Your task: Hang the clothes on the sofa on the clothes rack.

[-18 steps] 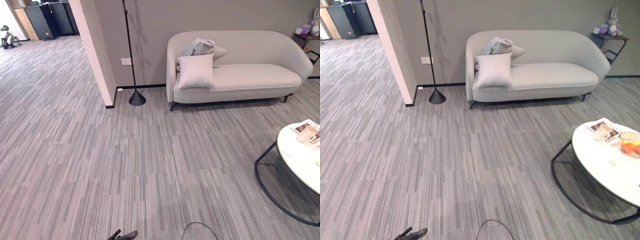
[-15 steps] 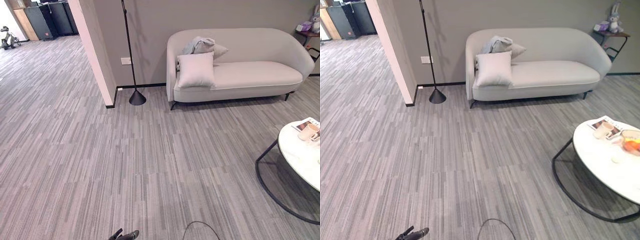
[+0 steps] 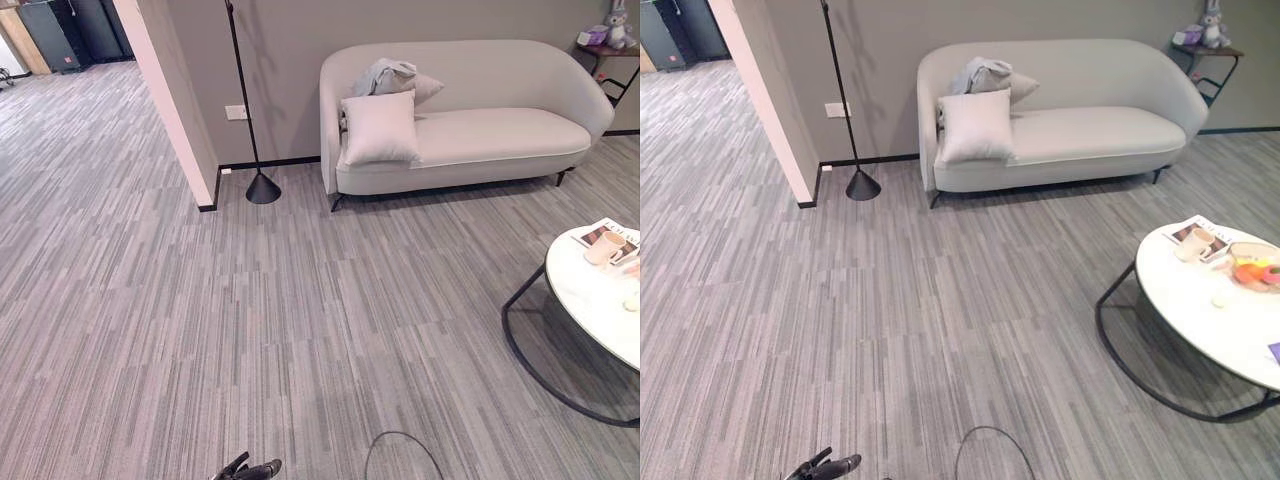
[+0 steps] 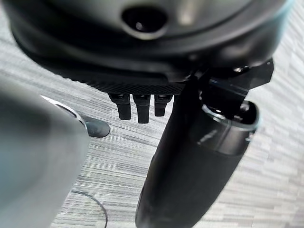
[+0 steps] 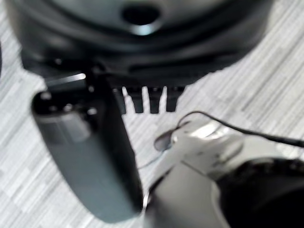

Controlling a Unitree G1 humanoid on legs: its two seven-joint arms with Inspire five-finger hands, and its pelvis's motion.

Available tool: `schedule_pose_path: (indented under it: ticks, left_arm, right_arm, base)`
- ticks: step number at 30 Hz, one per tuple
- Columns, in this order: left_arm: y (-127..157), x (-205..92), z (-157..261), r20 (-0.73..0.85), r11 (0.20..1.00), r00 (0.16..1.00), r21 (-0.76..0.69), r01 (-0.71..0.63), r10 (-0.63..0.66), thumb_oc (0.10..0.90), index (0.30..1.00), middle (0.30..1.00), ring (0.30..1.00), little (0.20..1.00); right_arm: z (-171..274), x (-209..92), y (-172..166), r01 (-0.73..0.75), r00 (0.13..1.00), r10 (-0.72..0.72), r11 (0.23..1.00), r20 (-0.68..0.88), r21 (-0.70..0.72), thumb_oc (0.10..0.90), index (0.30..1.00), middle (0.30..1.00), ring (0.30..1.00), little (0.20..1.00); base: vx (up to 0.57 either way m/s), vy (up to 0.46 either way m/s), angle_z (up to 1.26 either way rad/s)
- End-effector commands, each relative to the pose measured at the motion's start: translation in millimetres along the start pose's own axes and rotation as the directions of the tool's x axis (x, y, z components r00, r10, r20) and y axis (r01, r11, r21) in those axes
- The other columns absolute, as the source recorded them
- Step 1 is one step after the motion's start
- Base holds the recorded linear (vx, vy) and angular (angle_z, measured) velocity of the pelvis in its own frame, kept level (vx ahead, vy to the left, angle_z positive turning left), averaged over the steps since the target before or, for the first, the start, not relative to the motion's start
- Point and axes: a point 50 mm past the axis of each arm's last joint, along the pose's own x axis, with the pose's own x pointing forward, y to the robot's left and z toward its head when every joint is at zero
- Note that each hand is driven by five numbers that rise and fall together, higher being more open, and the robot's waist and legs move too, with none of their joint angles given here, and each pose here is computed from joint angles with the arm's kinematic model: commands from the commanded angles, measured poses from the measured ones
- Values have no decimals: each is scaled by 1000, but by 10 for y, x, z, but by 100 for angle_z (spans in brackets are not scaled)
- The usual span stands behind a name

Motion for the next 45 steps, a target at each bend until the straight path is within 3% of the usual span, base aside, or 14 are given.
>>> schedule_pose_path:
  ticks: [1, 17, 33, 37, 45]
  left_arm:
    - [-184, 14, -26, -6, 996, 998, 68, 65, -65, 800, 900, 900, 900, 900]
    - [-151, 12, -62, -40, 994, 998, 87, 61, -58, 800, 900, 900, 900, 900]
    - [-193, 20, -35, -42, 978, 996, 191, 81, -75, 800, 900, 900, 900, 900]
    - [-293, 28, -6, -31, 961, 993, 252, 114, -109, 800, 900, 900, 900, 900]
    - [-363, 47, 142, 37, 966, 993, 239, 103, -115, 800, 900, 900, 900, 900]
  right_arm:
    - [121, -2, -23, 16, 1000, -16, 998, 1, -54, 800, 900, 900, 900, 900]
    - [175, -1, 1, 2, 1000, -1, 996, 12, -86, 800, 900, 900, 900, 900]
    - [172, -8, -52, 20, 1000, -19, 1000, -15, 12, 800, 900, 900, 900, 900]
    - [252, -8, -45, 18, 1000, -18, 999, 14, -32, 800, 900, 900, 900, 900]
    - [454, -17, -59, 43, 996, -34, 993, 87, -110, 800, 900, 900, 900, 900]
  base:
    - [-67, 110, -3]
    - [14, 55, -5]
    - [242, -128, -7]
    - [217, -179, 19]
    - [224, -279, 13]
